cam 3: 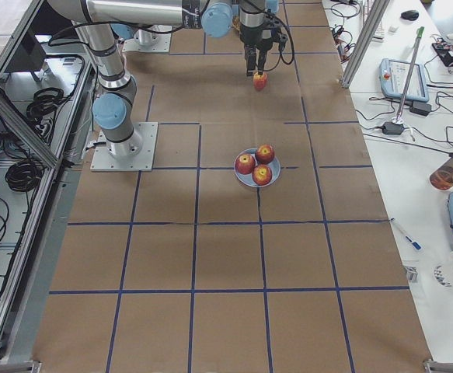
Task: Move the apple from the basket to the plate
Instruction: 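Raise the left gripper back while the right gripper moves over the apple, then lower the right gripper and grasp the apple on the table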
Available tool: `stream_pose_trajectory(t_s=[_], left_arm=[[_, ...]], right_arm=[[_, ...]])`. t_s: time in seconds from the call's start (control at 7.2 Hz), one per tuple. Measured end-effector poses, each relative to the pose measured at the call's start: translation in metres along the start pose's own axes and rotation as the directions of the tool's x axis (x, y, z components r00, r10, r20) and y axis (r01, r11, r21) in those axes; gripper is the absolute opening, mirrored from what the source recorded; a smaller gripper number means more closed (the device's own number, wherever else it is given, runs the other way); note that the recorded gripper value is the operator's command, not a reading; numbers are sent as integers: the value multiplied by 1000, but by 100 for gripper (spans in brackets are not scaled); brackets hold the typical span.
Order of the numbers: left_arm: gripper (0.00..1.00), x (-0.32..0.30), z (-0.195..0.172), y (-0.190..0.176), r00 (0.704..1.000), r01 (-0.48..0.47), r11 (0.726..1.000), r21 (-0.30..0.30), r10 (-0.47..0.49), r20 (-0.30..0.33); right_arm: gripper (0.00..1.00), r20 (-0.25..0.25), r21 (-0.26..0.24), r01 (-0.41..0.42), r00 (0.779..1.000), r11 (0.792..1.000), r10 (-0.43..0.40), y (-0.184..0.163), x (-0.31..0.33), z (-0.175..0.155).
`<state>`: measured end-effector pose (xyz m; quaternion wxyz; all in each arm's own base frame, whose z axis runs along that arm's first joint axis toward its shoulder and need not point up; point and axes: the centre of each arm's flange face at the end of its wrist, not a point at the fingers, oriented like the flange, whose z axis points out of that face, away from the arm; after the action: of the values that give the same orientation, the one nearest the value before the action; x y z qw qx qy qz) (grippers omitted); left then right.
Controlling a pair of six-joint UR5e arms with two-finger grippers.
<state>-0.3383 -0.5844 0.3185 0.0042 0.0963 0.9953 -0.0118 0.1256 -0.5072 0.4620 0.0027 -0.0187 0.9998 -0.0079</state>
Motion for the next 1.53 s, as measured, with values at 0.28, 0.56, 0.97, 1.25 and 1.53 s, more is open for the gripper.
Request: stream_pose_trajectory(t_s=[0.28, 0.56, 0.97, 1.25, 1.53], left_arm=[[99, -78, -119, 52, 1000, -25, 999, -25, 25, 0], [99, -122, -177, 99, 998, -62, 998, -33, 62, 0], [99, -134, -178, 111, 998, -70, 996, -55, 70, -3], [99, -137, -172, 109, 998, -67, 995, -67, 67, -4], [99, -138, -171, 109, 998, -67, 995, -70, 67, -4]], right_arm=[[100, 0, 2, 1, 1000, 1000, -1, -4, -1, 2], [100, 18, 33, -12, 1000, 999, 11, -15, -13, 8], [100, 39, 81, -32, 999, 996, 29, -35, -100, 44], [100, 42, 88, -63, 997, 994, 60, -51, -174, 84], [100, 15, 103, -87, 996, 991, 86, -66, -222, 146]])
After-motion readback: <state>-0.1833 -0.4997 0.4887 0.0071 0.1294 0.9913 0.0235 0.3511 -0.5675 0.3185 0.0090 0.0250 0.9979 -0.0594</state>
